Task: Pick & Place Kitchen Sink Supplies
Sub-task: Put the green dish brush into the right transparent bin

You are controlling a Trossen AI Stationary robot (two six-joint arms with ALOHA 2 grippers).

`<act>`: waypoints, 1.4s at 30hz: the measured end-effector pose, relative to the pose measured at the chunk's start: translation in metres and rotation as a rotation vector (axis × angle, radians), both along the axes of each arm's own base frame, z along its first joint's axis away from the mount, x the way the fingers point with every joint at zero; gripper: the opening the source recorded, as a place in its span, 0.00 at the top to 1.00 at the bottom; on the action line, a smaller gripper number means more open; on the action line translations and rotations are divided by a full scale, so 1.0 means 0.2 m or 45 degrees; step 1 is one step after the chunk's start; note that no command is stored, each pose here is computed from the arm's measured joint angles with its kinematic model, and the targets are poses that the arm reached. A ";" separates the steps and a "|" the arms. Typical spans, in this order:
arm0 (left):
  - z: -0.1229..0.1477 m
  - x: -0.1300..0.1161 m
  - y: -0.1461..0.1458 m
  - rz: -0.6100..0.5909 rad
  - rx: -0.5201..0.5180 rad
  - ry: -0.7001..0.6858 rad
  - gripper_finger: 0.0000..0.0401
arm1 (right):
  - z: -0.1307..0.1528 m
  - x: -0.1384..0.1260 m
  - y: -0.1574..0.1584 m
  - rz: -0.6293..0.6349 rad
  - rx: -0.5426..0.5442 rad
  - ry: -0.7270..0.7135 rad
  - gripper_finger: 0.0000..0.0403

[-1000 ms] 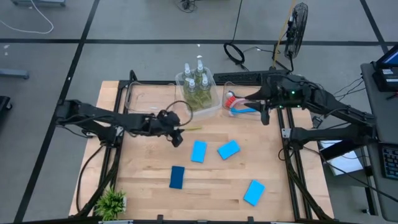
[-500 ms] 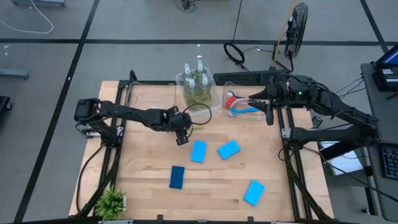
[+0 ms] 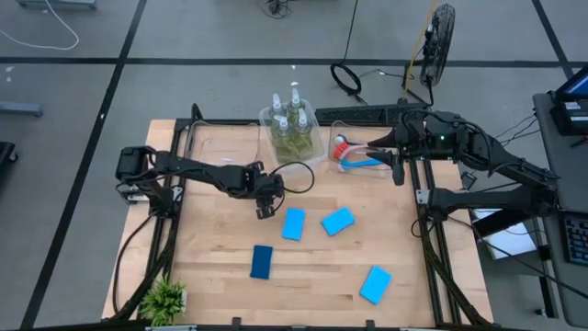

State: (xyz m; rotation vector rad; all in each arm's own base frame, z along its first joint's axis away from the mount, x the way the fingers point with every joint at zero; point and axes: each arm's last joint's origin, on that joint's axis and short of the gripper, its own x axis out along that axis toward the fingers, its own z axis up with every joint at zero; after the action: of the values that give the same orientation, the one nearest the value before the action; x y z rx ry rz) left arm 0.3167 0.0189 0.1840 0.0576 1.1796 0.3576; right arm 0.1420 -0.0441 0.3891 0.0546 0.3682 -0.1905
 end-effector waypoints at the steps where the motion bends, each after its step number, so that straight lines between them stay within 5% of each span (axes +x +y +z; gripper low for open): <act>1: 0.00 0.00 0.00 0.003 -0.001 0.000 0.55 | 0.00 0.00 0.00 0.000 0.000 0.000 0.68; 10: -0.02 -0.02 0.07 0.105 -0.096 0.000 0.43 | 0.00 0.00 0.00 0.000 0.000 0.000 0.68; 21: -0.02 -0.01 0.07 -0.001 -0.034 0.010 0.25 | 0.00 0.00 0.00 0.006 -0.013 0.003 0.68; 36: -0.24 0.05 0.07 0.018 -0.078 0.154 0.34 | 0.00 0.00 0.00 0.011 -0.010 0.006 0.68; 42: -0.26 0.05 0.05 0.017 -0.093 0.160 0.46 | 0.00 0.00 0.00 0.010 -0.007 0.006 0.68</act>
State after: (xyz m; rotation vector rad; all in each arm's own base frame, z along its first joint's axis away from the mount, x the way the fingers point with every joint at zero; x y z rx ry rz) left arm 0.3267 0.0280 0.1330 0.0084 1.3172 0.3260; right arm 0.1422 -0.0439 0.3887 0.0473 0.3727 -0.1838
